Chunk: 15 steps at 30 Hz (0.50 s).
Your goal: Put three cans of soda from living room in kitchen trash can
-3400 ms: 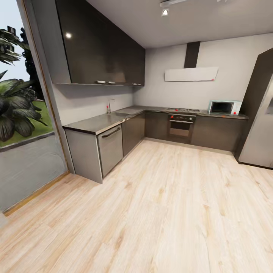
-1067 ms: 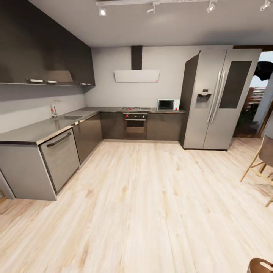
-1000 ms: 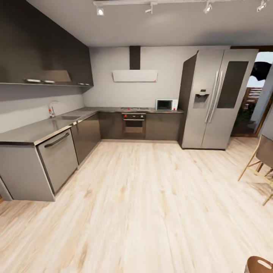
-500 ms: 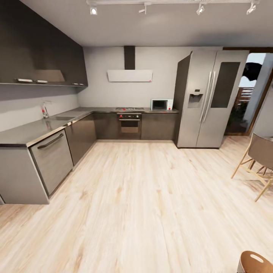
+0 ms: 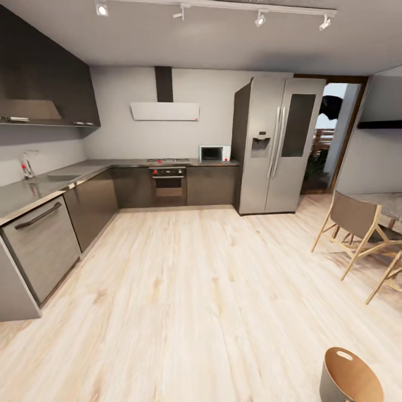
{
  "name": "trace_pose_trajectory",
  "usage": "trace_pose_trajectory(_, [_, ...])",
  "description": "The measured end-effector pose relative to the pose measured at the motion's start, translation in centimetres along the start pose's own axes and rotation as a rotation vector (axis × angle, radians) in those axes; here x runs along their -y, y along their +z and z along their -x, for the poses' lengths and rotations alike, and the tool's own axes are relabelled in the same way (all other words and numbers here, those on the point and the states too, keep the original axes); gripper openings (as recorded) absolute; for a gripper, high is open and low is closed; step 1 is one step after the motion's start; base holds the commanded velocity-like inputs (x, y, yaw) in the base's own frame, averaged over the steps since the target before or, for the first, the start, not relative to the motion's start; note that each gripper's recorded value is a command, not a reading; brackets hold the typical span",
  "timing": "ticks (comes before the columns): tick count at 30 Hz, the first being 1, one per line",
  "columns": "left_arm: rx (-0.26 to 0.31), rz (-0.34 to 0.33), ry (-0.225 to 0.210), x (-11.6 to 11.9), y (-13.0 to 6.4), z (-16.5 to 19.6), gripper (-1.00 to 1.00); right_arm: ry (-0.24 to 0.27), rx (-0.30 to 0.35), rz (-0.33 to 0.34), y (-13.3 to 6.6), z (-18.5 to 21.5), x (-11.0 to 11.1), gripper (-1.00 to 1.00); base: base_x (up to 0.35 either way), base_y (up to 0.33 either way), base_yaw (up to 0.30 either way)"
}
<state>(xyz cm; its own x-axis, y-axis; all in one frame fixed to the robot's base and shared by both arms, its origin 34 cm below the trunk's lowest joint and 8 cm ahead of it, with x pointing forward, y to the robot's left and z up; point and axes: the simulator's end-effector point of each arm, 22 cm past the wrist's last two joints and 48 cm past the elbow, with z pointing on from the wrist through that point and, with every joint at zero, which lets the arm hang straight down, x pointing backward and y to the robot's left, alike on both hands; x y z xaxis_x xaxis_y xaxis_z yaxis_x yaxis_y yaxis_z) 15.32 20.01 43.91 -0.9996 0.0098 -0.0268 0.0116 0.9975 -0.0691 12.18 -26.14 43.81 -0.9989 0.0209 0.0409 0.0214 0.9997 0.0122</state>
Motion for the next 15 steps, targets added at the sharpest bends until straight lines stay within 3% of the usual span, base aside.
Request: trace_pose_trajectory(15, [0.001, 0.0, -0.001, 0.0, 0.0, 0.02, 1.0, -0.001, 0.0, 0.0, 0.0, 0.0, 0.07, 1.0, 0.0, 0.0, -0.285])
